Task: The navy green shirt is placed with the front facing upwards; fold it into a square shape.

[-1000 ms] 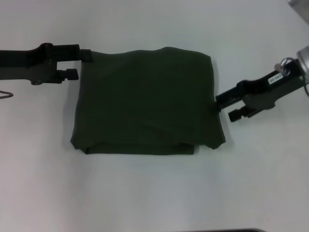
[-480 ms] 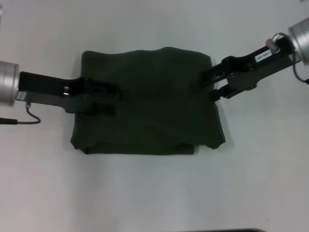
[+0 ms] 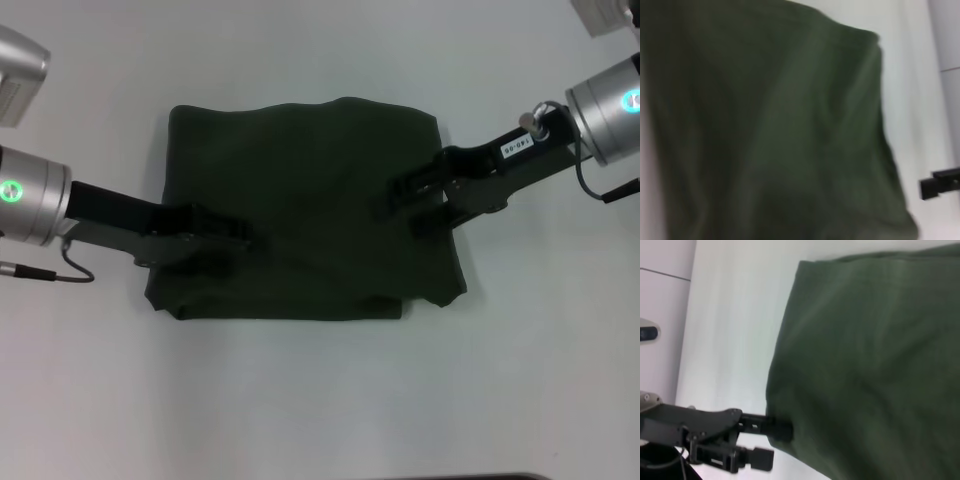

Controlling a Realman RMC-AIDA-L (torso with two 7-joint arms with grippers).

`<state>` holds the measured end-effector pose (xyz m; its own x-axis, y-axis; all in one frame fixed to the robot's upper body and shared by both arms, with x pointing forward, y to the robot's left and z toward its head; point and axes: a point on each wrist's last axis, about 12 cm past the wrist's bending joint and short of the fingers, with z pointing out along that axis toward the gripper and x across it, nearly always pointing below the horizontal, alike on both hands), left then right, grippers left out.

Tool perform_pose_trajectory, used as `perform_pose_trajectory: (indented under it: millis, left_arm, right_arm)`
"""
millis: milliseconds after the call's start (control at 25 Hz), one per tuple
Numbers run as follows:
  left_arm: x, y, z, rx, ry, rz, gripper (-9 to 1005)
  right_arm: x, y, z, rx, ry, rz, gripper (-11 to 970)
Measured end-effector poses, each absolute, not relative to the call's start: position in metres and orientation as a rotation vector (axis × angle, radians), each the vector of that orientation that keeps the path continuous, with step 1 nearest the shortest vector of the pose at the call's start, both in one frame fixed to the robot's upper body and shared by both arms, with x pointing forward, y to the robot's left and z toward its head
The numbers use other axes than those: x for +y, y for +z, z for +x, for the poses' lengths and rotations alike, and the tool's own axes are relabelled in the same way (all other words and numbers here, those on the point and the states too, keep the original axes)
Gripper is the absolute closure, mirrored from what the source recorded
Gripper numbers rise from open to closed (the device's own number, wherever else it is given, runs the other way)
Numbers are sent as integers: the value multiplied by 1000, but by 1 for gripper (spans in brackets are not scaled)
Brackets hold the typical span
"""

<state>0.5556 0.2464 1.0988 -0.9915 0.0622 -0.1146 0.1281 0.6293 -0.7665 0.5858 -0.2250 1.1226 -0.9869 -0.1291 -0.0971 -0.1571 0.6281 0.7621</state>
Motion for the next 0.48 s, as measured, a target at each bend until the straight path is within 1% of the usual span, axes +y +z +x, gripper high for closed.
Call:
perform_pose_trajectory:
  millis: [280, 360, 480]
  left_arm:
    - [265, 1094, 559, 2807, -1208, 88, 170]
    - [267, 1095, 559, 2810, -1202, 87, 170]
    - [273, 1101, 556, 2782, -1250, 124, 170]
  right_arm:
    - [-235, 1117, 588, 2838, 1248, -219, 144]
    - [-239, 1116, 588, 2852, 1219, -210, 144]
    - [-243, 1117, 590, 2865, 1189, -200, 144]
